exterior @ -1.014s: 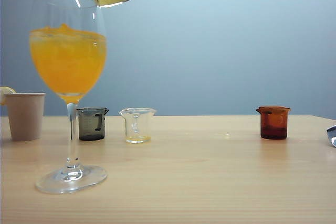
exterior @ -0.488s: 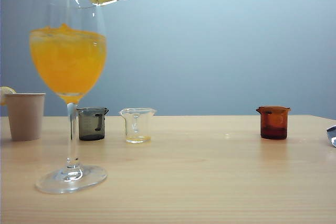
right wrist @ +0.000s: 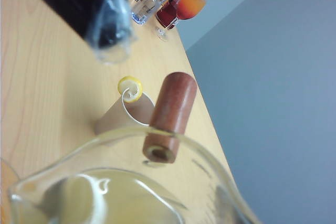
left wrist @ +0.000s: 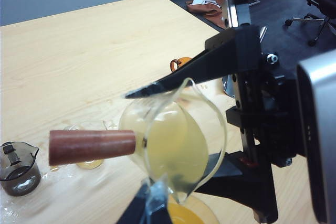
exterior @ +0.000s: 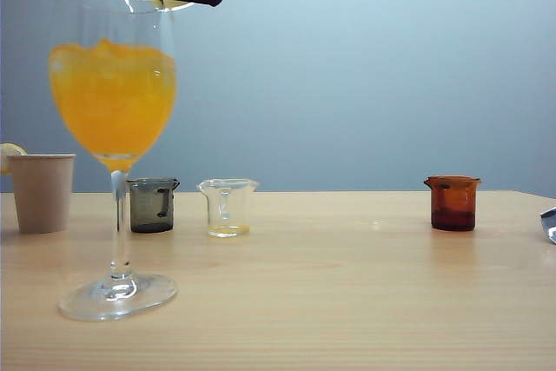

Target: Pick up the third measuring cup from the left, pour the pineapple juice inside into the goblet, and finally put the measuring cup back in its original place.

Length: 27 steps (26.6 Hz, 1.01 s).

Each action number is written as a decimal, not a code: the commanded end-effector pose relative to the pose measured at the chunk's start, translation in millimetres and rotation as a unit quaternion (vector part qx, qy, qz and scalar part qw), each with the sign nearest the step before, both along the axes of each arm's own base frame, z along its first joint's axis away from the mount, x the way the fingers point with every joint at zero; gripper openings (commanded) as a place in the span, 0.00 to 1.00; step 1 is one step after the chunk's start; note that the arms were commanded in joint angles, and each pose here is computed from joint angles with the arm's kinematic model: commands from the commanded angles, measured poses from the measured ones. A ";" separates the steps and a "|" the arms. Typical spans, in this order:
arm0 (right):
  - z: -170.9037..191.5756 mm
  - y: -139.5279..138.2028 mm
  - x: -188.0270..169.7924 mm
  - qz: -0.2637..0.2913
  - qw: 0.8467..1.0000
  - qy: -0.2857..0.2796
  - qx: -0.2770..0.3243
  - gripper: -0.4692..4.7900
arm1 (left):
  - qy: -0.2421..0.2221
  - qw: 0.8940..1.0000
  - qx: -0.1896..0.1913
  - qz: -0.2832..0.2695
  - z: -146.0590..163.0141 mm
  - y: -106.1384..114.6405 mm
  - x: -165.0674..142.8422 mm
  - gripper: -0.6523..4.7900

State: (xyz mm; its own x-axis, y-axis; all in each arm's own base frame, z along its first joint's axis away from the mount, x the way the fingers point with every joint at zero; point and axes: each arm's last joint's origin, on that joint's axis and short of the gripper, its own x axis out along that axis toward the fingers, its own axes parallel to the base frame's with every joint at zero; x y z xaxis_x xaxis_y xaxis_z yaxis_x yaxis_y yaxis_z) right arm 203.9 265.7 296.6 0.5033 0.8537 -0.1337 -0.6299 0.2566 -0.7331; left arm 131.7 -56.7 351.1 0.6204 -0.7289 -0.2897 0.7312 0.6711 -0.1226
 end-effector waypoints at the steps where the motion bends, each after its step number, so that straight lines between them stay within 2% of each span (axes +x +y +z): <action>1: 8.9 0.0 -0.5 0.002 1.000 -0.025 0.014 0.10 | -0.006 1.000 -0.003 -0.003 2.6 0.3 -0.9 0.11; 12: 8.9 -0.1 -0.4 0.004 0.999 -0.045 0.002 0.10 | -0.005 1.000 -0.002 -0.003 2.3 0.3 -1.0 0.11; 27: 8.9 -0.1 -0.3 0.005 0.998 -0.065 -0.010 0.10 | 0.025 1.000 0.003 -0.013 -2.7 0.6 -3.9 0.11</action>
